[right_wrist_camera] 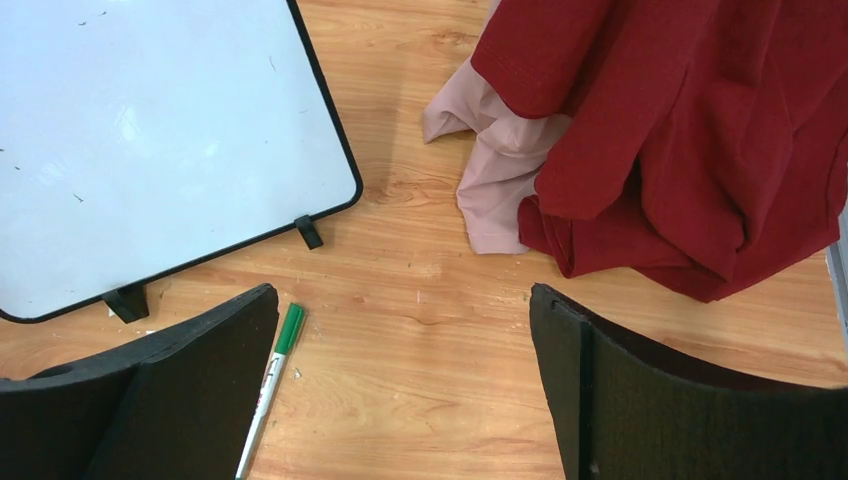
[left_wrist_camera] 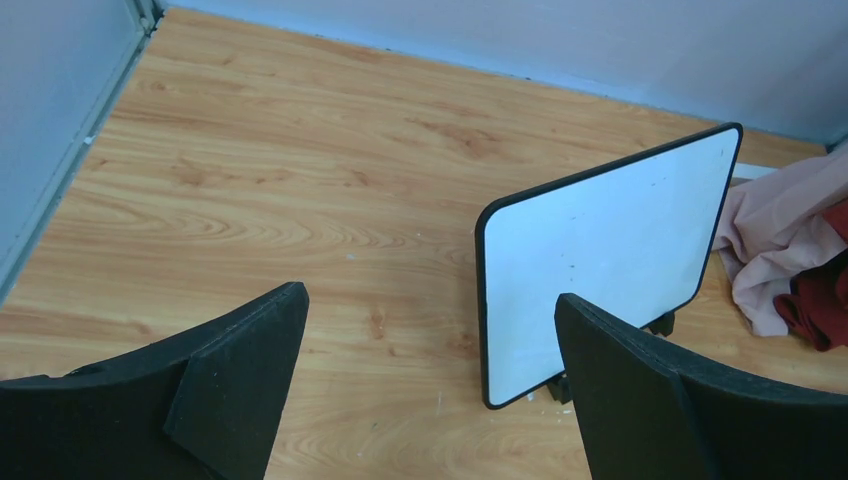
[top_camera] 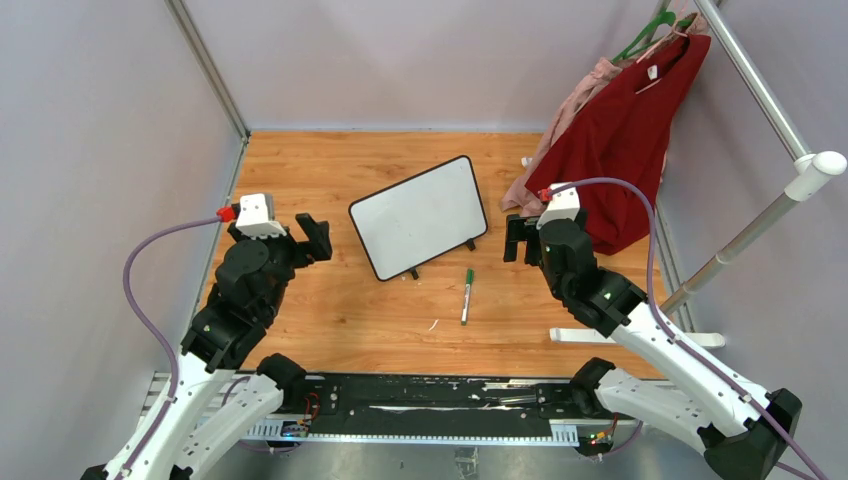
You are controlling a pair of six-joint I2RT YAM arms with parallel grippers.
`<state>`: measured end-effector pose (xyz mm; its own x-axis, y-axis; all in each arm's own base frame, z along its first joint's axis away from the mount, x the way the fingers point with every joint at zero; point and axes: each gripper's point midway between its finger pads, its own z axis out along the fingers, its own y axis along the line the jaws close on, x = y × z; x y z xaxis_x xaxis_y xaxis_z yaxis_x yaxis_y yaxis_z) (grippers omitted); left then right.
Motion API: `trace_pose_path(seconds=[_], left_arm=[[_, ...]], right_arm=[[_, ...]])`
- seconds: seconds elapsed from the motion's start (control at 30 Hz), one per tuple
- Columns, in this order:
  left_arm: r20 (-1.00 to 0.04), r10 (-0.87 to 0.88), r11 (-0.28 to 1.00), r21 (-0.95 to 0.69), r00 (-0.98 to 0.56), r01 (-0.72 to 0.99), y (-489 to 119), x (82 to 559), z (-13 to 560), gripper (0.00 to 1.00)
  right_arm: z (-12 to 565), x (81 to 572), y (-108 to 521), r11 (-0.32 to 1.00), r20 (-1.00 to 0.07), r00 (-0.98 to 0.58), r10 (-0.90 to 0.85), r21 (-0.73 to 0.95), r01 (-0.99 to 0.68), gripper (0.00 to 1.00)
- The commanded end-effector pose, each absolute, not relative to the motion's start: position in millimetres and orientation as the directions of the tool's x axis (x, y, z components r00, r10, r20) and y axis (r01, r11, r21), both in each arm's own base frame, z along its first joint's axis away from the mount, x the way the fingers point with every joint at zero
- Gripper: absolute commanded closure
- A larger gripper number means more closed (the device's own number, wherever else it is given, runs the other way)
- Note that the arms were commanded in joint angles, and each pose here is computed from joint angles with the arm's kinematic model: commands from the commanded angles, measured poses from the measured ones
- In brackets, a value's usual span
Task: Write a sentence on the whiteboard
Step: Pick up the whiteboard marker at the center of the board.
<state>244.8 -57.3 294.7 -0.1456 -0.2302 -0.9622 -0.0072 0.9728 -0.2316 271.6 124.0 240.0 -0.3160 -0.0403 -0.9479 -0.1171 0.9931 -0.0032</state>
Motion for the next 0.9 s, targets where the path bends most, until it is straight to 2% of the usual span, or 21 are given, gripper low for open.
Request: trace_pose_path(seconds=[0.0,0.27,0.53,0.67,0.87], left_arm=[[-0.969,-0.206,0.979,-0.205,-0.133,-0.019,-51.3,241.1,298.1,0.0],[-0.972,-0.208,0.978,-0.207,-0.108,-0.019,-49.4,240.8,296.2,0.0],[-0.973,-0.178,0.972,-0.198,-0.149,0.129,-80.9,247.5,295.6,0.0],[-0.97,-0.178,0.957,-0.21,-0.165,0.203,-94.1,244.0,286.3,0.0],[-0.97,-0.193,0.948,-0.223,-0.147,0.229,-95.5,238.4,286.8,0.0]], right_arm=[[247.6,270.6,128.9,0.99,-0.954,-0.296,-0.035,0.008,-0.142,0.01],[253.0,260.3,138.7,0.971,-0.941,-0.327,-0.087,-0.007,-0.24,0.07],[239.8,251.4,169.8,0.945,-0.911,-0.398,-0.108,0.03,-0.326,0.14],[215.2,245.2,179.3,0.954,-0.883,-0.454,-0.118,0.027,-0.3,0.14],[161.2,236.0,180.4,0.975,-0.812,-0.583,0.008,0.136,-0.177,0.17]])
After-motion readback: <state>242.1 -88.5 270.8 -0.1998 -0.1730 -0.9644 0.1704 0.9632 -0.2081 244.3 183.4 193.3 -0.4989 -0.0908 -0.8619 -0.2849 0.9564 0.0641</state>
